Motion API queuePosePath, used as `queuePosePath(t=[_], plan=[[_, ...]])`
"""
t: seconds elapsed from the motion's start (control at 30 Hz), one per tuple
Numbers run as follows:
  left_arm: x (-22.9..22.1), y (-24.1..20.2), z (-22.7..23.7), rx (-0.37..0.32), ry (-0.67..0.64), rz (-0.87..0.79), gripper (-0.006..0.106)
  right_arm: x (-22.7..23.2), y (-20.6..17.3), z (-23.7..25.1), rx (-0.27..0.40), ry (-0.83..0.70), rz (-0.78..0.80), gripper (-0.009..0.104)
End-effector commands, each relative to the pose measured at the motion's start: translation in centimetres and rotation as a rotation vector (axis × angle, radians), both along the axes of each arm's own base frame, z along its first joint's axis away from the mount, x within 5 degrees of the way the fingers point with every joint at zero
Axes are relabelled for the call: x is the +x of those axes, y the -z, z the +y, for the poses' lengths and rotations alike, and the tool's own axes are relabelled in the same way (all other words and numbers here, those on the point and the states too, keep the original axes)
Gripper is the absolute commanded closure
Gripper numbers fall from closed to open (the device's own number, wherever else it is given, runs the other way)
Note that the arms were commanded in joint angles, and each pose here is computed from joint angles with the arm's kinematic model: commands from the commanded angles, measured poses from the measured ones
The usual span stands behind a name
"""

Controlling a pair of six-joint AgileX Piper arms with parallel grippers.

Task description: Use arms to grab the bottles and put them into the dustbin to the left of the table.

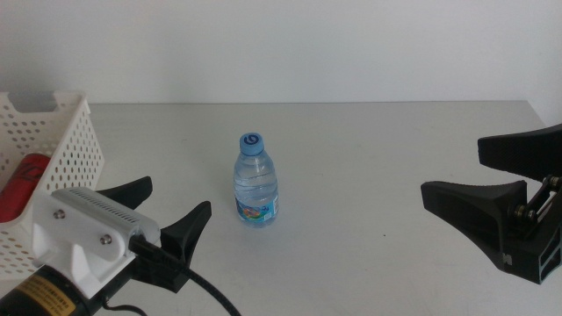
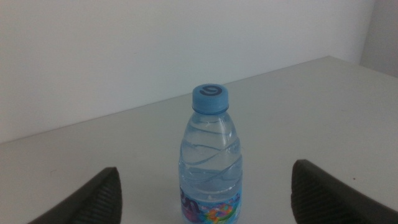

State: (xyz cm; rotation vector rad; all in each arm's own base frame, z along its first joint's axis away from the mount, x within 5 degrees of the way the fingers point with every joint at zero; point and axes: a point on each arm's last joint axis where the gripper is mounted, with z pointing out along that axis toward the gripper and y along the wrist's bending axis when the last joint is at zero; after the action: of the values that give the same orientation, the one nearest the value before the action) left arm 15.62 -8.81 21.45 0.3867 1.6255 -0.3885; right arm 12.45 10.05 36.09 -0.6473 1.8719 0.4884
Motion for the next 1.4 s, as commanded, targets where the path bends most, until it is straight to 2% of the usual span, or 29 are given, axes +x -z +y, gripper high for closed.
queuePosePath(t=[0.0,0.17,0.37,1.0,1.37], plan=[[0.8,-1.8,-0.4,-0.085,-0.006,-0.104,0.007,0.1,-1.6,0.0,0.044,0.005,-0.09,0.029],[2.4,-1.6,-1.3,-0.088,-0.01,-0.1,0.007,0.1,-1.6,0.0,0.044,0.005,-0.09,0.029],[4.3,-0.8,-2.7,-0.05,0.016,-0.075,0.007,0.1,-1.6,0.0,0.044,0.005,-0.09,0.029],[9.8,2.0,-6.1,-0.101,0.028,-0.068,0.007,0.1,-1.6,0.0,0.044,0.005,-0.09,0.029],[11.9,3.6,-7.4,-0.096,0.028,-0.037,0.007,0.1,-1.6,0.0,0.044,0.005,-0.09,0.029]])
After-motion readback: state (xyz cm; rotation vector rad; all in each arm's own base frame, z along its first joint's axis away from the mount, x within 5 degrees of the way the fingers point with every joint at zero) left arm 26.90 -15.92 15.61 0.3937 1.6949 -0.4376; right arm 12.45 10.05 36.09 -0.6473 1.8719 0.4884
